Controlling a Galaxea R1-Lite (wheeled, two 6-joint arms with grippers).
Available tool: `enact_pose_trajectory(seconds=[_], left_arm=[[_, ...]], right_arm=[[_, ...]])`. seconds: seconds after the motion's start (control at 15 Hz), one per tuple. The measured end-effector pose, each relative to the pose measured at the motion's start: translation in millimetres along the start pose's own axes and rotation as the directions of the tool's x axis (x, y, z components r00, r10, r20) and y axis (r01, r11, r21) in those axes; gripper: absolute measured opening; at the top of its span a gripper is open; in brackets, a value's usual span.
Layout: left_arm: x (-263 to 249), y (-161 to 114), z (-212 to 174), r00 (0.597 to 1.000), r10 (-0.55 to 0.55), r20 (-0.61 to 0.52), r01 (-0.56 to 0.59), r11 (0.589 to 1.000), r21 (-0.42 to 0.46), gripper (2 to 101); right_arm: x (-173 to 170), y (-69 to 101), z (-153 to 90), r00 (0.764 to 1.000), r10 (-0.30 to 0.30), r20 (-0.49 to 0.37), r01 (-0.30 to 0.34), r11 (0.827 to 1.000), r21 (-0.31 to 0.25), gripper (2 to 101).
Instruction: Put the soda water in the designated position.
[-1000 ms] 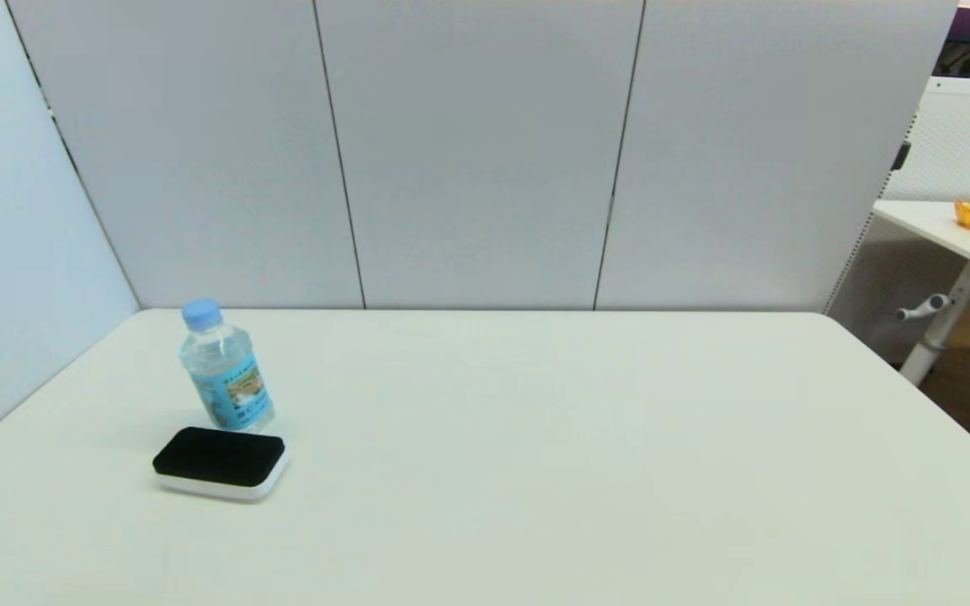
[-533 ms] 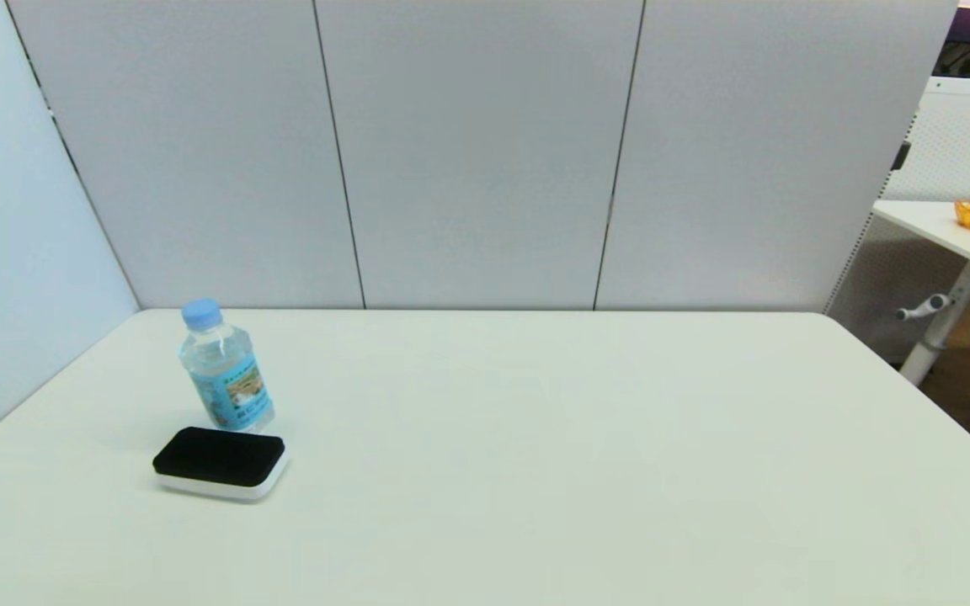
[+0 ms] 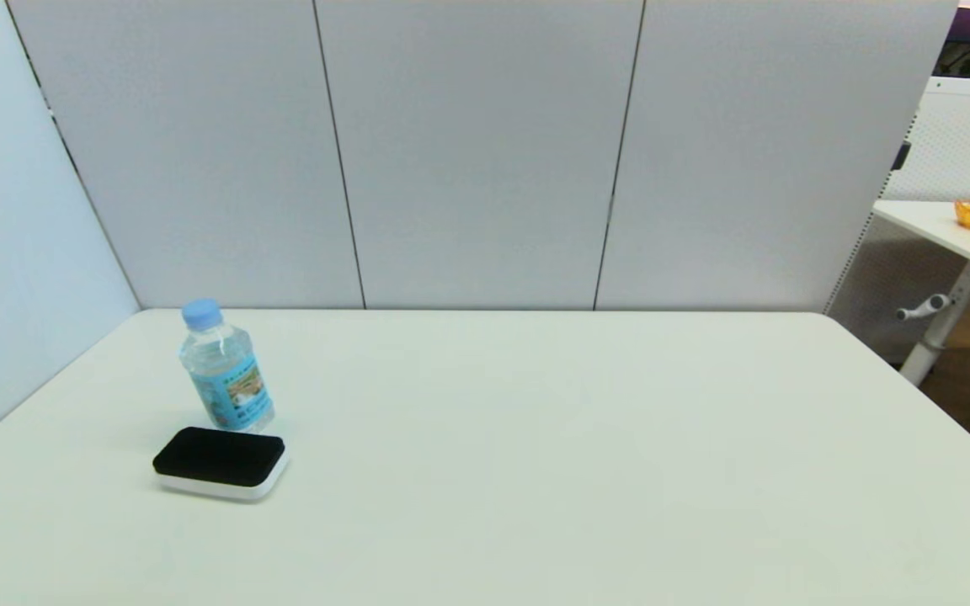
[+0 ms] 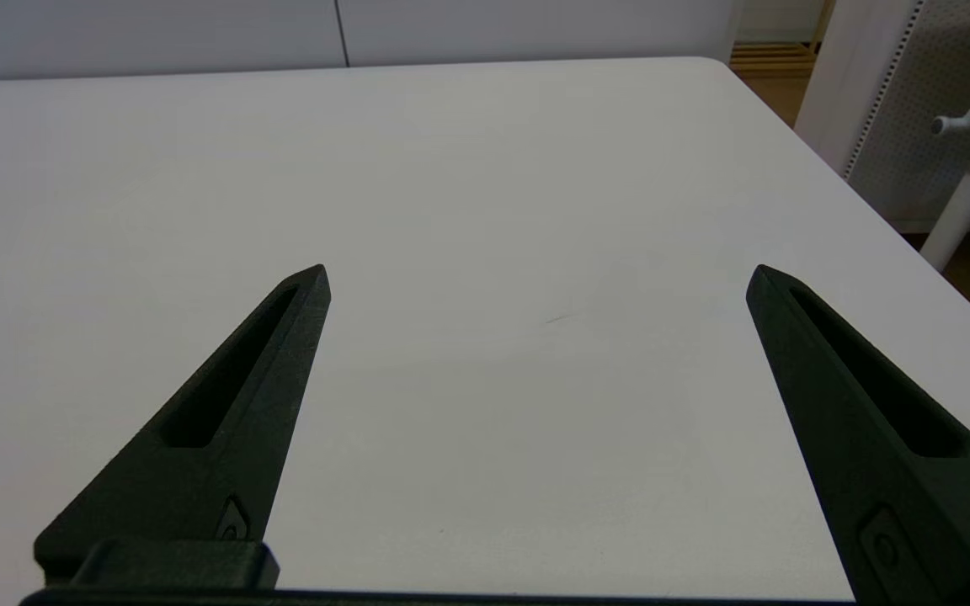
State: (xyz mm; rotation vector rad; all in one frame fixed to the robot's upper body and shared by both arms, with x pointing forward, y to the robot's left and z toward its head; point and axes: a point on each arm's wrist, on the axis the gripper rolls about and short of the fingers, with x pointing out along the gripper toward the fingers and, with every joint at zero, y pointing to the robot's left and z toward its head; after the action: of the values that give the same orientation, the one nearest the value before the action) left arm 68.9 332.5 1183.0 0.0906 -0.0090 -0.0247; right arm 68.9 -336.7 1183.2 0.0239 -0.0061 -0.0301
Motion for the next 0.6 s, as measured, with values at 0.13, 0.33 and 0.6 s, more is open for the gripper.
enact_pose_trajectory(seconds=[0.13, 0.33, 0.6], left_arm=[[0.0, 0.1, -0.2, 1.000, 0.004, -0.002, -0.004, 1.000, -0.028, 97.8], [0.0, 1.1, -0.1, 0.999, 0.048, -0.005, -0.048, 0.991, -0.126, 97.8], [0.0, 1.7, -0.1, 0.997, 0.074, -0.007, -0.074, 0.983, -0.170, 97.8]], right_arm=[[0.0, 0.0, 0.0, 1.000, -0.001, 0.000, 0.001, 1.000, 0.000, 98.0], [0.0, 0.0, -0.1, 1.000, 0.000, -0.001, 0.000, 1.000, 0.000, 98.0], [0.0, 0.0, 0.0, 1.000, 0.000, 0.000, 0.000, 1.000, 0.000, 98.0]])
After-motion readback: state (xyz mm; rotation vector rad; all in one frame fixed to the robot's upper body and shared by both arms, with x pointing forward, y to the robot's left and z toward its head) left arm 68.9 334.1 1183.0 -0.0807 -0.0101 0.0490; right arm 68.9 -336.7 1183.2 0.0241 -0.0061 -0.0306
